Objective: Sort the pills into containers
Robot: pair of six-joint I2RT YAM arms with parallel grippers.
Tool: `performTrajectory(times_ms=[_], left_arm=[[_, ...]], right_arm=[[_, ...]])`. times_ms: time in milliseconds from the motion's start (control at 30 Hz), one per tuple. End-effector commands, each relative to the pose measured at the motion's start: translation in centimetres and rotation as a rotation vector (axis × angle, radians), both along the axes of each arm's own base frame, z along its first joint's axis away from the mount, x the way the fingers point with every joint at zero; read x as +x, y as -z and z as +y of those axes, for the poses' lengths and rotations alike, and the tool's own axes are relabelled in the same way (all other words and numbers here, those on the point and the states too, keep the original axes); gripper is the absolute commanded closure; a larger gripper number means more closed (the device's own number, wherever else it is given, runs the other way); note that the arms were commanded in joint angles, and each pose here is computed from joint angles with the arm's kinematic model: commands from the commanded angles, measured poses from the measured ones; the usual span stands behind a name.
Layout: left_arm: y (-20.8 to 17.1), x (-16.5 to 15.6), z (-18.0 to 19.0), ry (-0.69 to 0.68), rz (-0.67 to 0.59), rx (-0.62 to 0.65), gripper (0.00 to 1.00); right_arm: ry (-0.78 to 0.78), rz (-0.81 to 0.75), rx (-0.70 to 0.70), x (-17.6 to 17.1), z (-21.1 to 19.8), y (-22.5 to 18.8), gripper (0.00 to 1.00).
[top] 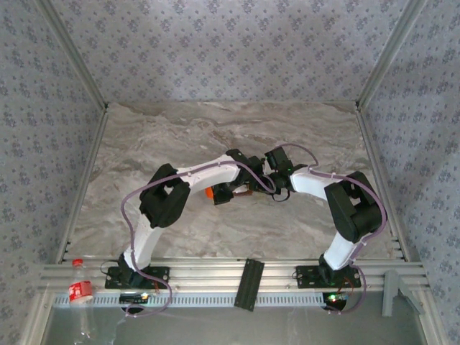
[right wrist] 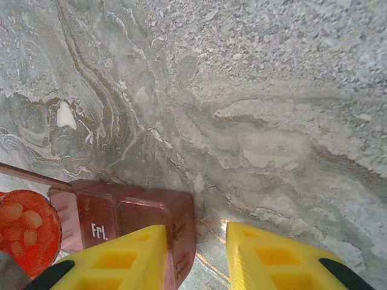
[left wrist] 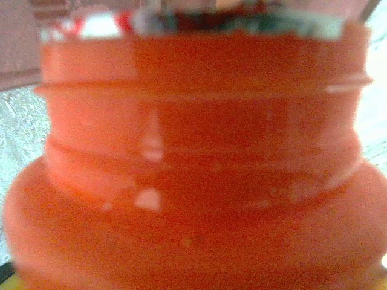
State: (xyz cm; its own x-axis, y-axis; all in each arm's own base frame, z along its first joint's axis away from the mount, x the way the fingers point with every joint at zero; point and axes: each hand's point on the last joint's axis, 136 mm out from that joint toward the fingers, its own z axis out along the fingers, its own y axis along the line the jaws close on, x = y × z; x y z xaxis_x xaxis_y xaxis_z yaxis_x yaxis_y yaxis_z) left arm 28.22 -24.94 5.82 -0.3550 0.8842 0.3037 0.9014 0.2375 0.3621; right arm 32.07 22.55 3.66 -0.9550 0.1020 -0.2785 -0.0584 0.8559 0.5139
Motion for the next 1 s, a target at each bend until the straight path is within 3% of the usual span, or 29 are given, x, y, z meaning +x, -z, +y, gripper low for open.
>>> performTrajectory(times_ms=[0,967], left_arm=[[-0.8,-0.2,0.0,0.041,-0.019,0.017,1.0],[-1.7,-0.5,-0.7,0.086,-0.045,0.011,1.0]], right_arm=[[0.009,0.026,-0.004,-0.6,-0.4,0.5,0.67],[0.011,0.031,-0.003,-0.6,-0.4,0.7,0.67]])
